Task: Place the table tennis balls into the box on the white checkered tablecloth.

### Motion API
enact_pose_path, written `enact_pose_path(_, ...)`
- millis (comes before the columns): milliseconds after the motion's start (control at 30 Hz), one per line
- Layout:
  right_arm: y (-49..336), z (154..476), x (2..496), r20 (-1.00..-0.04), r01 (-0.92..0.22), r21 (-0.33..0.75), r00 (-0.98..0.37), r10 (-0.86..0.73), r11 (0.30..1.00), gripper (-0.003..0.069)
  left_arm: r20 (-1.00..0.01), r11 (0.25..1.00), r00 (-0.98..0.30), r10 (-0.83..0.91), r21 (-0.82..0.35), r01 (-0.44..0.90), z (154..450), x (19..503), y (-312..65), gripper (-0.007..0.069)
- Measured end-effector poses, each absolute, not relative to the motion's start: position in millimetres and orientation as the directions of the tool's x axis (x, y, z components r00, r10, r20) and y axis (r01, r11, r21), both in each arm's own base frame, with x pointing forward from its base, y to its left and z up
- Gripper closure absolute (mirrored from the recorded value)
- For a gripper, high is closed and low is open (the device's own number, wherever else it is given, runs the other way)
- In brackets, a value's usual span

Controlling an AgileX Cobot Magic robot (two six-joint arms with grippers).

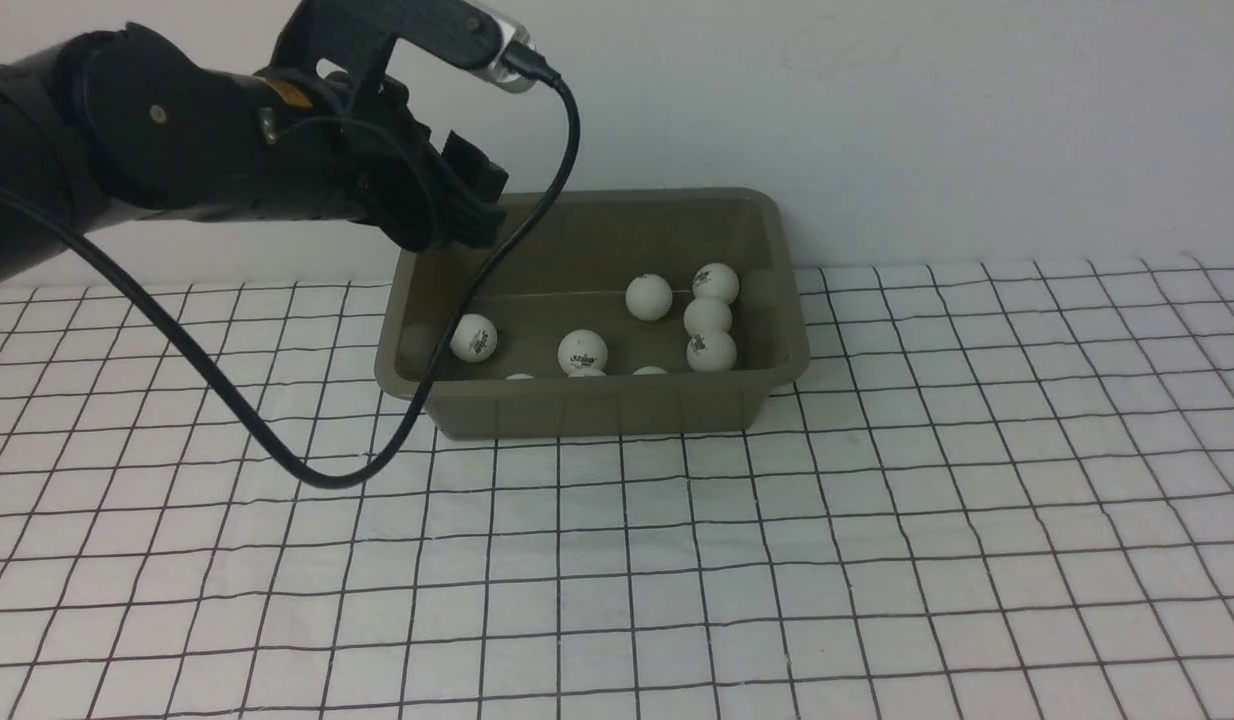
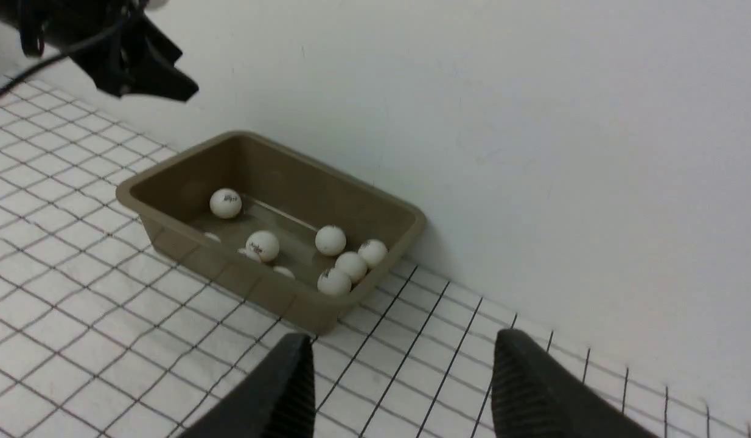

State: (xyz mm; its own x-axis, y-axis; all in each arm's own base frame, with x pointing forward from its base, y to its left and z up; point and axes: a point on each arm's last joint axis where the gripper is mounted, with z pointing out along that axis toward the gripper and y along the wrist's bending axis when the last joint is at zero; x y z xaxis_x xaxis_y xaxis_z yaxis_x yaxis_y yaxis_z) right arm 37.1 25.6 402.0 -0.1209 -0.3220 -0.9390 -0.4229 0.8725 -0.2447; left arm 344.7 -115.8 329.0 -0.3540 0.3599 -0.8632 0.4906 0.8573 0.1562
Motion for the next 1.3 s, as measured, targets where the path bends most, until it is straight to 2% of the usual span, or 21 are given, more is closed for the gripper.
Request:
enact_pose_path(33,25,389,37,-0.941,-0.416,-0.244,-0.115,-0.317,0.876,0.0289,-0.863,0.858,-0.355,0.358,0.154,0.491,329,345,-116,0.02)
enact_pose_path(100,25,344,41,-0.951,-0.401,-0.219,-0.115,-0.286,0.889,0.0289,-0.865,0.86,-0.359,0.351,0.145,0.49,329,344,-116,0.02)
enact_pose_path(133,25,334,42,-0.96,-0.387,-0.209,-0.095,-0.265,0.898,0.0289,-0.866,0.861,-0.36,0.348,0.142,0.489,329,344,-116,0.02)
enact_pose_path(333,19,309,47,-0.987,-0.286,-0.162,0.052,-0.154,0.944,0.0289,-0.856,0.856,-0.382,0.349,0.125,0.502,327,343,-117,0.02)
enact_pose_path(500,18,280,57,-0.99,-0.259,-0.142,0.023,-0.141,0.955,0.0289,-0.857,0.861,-0.392,0.336,0.11,0.497,327,343,-117,0.02)
enact_pose_path(1000,21,244,61,-0.978,-0.306,-0.123,-0.124,-0.168,0.944,0.0289,-0.853,0.862,-0.411,0.32,0.083,0.499,326,341,-118,0.02)
enact_pose_path(1300,24,235,58,-0.958,-0.354,-0.111,-0.212,-0.195,0.928,0.0289,-0.846,0.859,-0.425,0.323,0.072,0.508,325,340,-118,0.02)
